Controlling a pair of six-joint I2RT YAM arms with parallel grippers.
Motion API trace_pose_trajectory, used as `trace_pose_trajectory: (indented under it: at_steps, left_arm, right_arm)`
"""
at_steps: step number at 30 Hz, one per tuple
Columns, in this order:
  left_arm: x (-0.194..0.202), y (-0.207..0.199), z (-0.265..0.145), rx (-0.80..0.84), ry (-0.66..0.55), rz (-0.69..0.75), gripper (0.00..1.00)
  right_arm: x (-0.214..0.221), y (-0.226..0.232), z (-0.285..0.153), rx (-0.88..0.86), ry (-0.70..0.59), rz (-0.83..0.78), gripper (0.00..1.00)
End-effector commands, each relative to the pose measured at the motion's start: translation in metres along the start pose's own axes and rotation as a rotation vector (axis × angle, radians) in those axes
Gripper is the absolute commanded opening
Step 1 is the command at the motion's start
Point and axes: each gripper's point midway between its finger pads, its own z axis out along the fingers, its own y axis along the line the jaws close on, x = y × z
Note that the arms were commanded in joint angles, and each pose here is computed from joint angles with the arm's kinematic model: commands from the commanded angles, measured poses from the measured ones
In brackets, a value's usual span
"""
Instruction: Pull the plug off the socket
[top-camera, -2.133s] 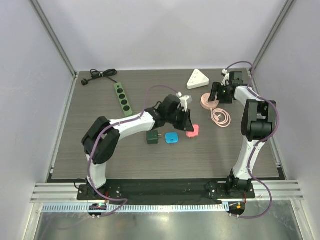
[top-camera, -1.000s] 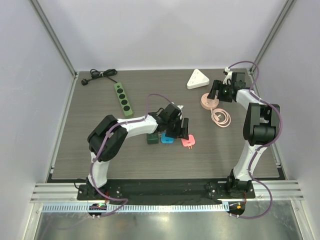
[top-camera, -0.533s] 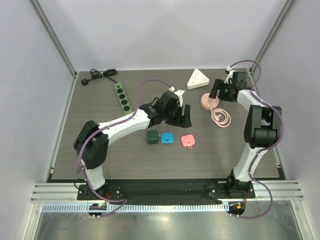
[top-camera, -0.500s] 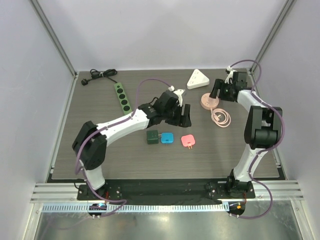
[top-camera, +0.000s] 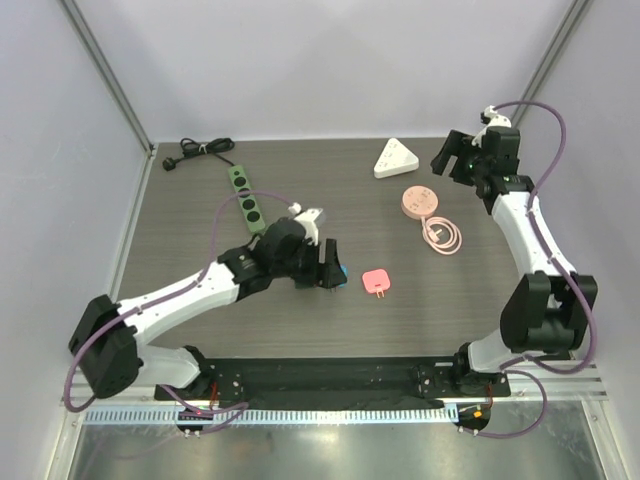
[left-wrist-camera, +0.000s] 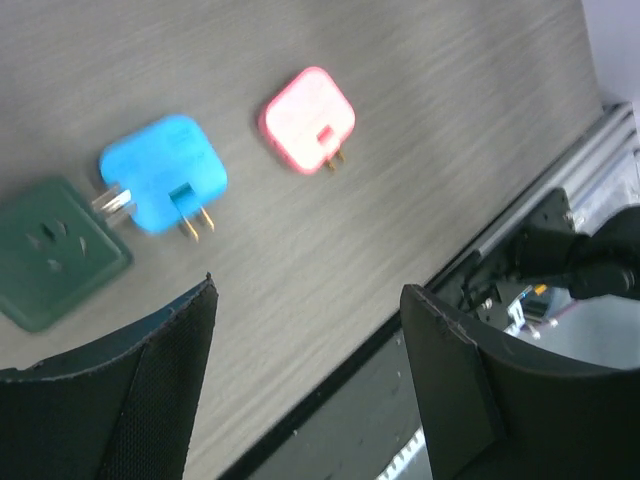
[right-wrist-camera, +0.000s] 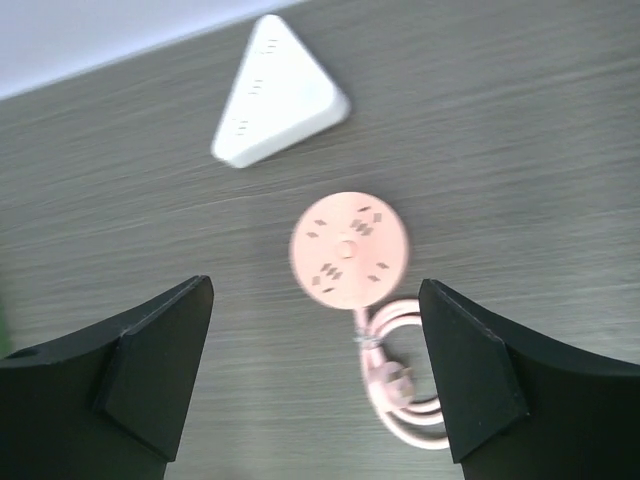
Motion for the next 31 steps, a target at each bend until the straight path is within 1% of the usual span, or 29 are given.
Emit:
trace_pose_trajectory:
  at_steps: [1, 2, 3, 5, 6, 7, 8, 9, 10, 12, 13, 14, 16, 17, 18, 19, 20, 21, 22, 25, 26, 28, 29, 31]
  left_arm:
    - [0.012, -0.009, -0.014, 0.107, -0.061, -0.112, 0.75]
    - [0.013, -0.012, -0.022, 0.132, -0.079, -0.128, 0.75]
    - [0.019, -0.013, -0.025, 0.153, -0.078, -0.162, 0.75]
    - [0.036, -0.006, -0.026, 0.176, -0.080, -0.196, 0.75]
    - [0.031, -0.014, -0.037, 0.227, -0.123, -0.220, 0.77]
    - [0.045, -0.005, -0.036, 0.225, -0.115, -0.237, 0.78]
    - [0.040, -0.010, -0.041, 0.262, -0.158, -0.240, 0.78]
    - [0.042, -0.009, -0.049, 0.290, -0.190, -0.264, 0.80]
    - [0.047, -0.007, -0.052, 0.295, -0.193, -0.274, 0.80]
    - [0.042, -0.012, -0.066, 0.349, -0.254, -0.281, 0.82]
    - [0.054, -0.006, -0.065, 0.351, -0.241, -0.308, 0.83]
    - [0.052, -0.008, -0.068, 0.382, -0.265, -0.311, 0.84]
    - [0.067, -0.003, -0.070, 0.406, -0.259, -0.339, 0.84]
    - [0.067, -0.005, -0.074, 0.438, -0.280, -0.342, 0.84]
    - [0.080, 0.004, -0.070, 0.429, -0.264, -0.359, 0.85]
    - [0.080, 0.001, -0.077, 0.465, -0.286, -0.372, 0.85]
    - [0.082, 0.003, -0.079, 0.474, -0.296, -0.382, 0.86]
    - [0.092, 0.011, -0.076, 0.468, -0.294, -0.395, 0.88]
    - [0.089, 0.009, -0.084, 0.498, -0.327, -0.395, 0.89]
    - [0.099, 0.020, -0.084, 0.497, -0.347, -0.438, 0.93]
    - [0.096, 0.018, -0.091, 0.526, -0.376, -0.435, 0.93]
    - [0.102, 0.024, -0.089, 0.509, -0.371, -0.457, 0.95]
    - [0.099, 0.020, -0.097, 0.546, -0.399, -0.451, 0.96]
    - [0.106, 0.022, -0.097, 0.548, -0.378, -0.464, 0.99]
  right_arm:
    - [0.020, 0.048, -0.026, -0.158, 0.036, 0.047, 0.90]
    - [0.026, 0.051, -0.031, -0.172, 0.046, 0.056, 0.91]
    - [0.038, 0.064, -0.037, -0.205, 0.068, 0.061, 0.91]
    - [0.069, 0.080, -0.055, -0.257, 0.113, 0.062, 0.94]
    - [0.081, 0.085, -0.061, -0.272, 0.131, 0.073, 0.94]
    - [0.099, 0.086, -0.074, -0.293, 0.137, 0.076, 0.94]
    - [0.113, 0.093, -0.081, -0.324, 0.157, 0.073, 0.95]
    - [0.128, 0.093, -0.091, -0.337, 0.161, 0.086, 0.97]
    - [0.136, 0.094, -0.097, -0.349, 0.171, 0.092, 0.98]
    - [0.153, 0.102, -0.113, -0.400, 0.191, 0.108, 1.00]
    - [0.172, 0.098, -0.116, -0.397, 0.220, 0.115, 1.00]
    - [0.168, 0.099, -0.130, -0.421, 0.179, 0.119, 1.00]
    - [0.188, 0.090, -0.139, -0.412, 0.188, 0.152, 1.00]
    - [0.184, 0.090, -0.151, -0.432, 0.139, 0.166, 1.00]
    - [0.198, 0.085, -0.153, -0.428, 0.143, 0.184, 1.00]
    - [0.201, 0.083, -0.158, -0.425, 0.141, 0.238, 1.00]
    - [0.196, 0.084, -0.168, -0.451, 0.090, 0.257, 1.00]
    - [0.209, 0.076, -0.166, -0.428, 0.099, 0.284, 1.00]
    - [0.214, 0.074, -0.168, -0.423, 0.098, 0.321, 1.00]
    - [0.229, 0.065, -0.174, -0.432, 0.058, 0.381, 1.00]
    - [0.234, 0.065, -0.175, -0.437, 0.065, 0.424, 1.00]
    - [0.252, 0.061, -0.171, -0.450, 0.073, 0.470, 1.00]
    - [0.258, 0.061, -0.170, -0.449, 0.089, 0.522, 1.00]
    - [0.271, 0.060, -0.165, -0.462, 0.109, 0.576, 1.00]
